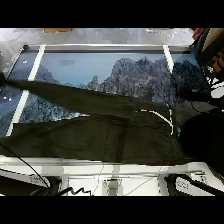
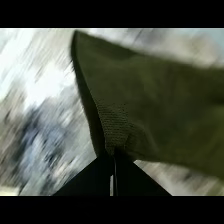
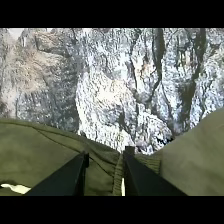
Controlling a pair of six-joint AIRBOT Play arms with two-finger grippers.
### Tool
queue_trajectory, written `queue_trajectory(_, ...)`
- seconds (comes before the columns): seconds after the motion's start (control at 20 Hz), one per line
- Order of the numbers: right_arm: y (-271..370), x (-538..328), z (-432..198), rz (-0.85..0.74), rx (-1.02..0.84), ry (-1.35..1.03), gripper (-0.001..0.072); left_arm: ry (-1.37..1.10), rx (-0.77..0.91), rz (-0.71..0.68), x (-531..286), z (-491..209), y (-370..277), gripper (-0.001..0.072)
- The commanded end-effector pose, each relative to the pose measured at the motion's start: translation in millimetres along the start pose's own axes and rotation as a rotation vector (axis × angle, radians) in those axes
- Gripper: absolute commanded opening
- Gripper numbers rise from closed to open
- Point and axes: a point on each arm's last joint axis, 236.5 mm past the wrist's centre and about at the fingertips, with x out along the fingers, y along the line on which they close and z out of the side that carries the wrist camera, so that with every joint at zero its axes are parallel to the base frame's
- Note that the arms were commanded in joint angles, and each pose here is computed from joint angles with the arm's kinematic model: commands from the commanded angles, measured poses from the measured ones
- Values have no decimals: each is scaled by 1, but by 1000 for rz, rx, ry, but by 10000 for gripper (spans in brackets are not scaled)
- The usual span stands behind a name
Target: Fold the clothes and pants, and hang the long-sleeved shirts on hangers.
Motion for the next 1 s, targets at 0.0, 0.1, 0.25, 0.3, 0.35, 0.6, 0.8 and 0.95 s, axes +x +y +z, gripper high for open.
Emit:
queue_trajectory(0.0,0,-1,-8,0,-7,33,259,300,-2,99,21,-98,64,16)
queue_trajectory(0.1,1,-1,-11,3,-7,48,259,317,-22,125,29,-107,83,16)
queue_trajectory(0.25,3,-2,-23,13,-9,97,259,300,-12,179,36,-104,101,17)
queue_trajectory(0.3,2,-3,-31,11,-18,134,260,280,-4,199,37,-100,106,17)
queue_trajectory(0.35,0,-4,-41,5,-29,174,259,247,5,221,38,-92,111,17)
queue_trajectory(0.6,-23,-17,-83,-79,-109,366,260,155,56,319,35,-66,129,17)
queue_trajectory(0.8,-53,-22,-107,-129,-60,440,260,166,63,334,35,-68,133,17)
queue_trajectory(0.95,-44,-13,-134,41,133,445,260,168,62,332,35,-69,132,18)
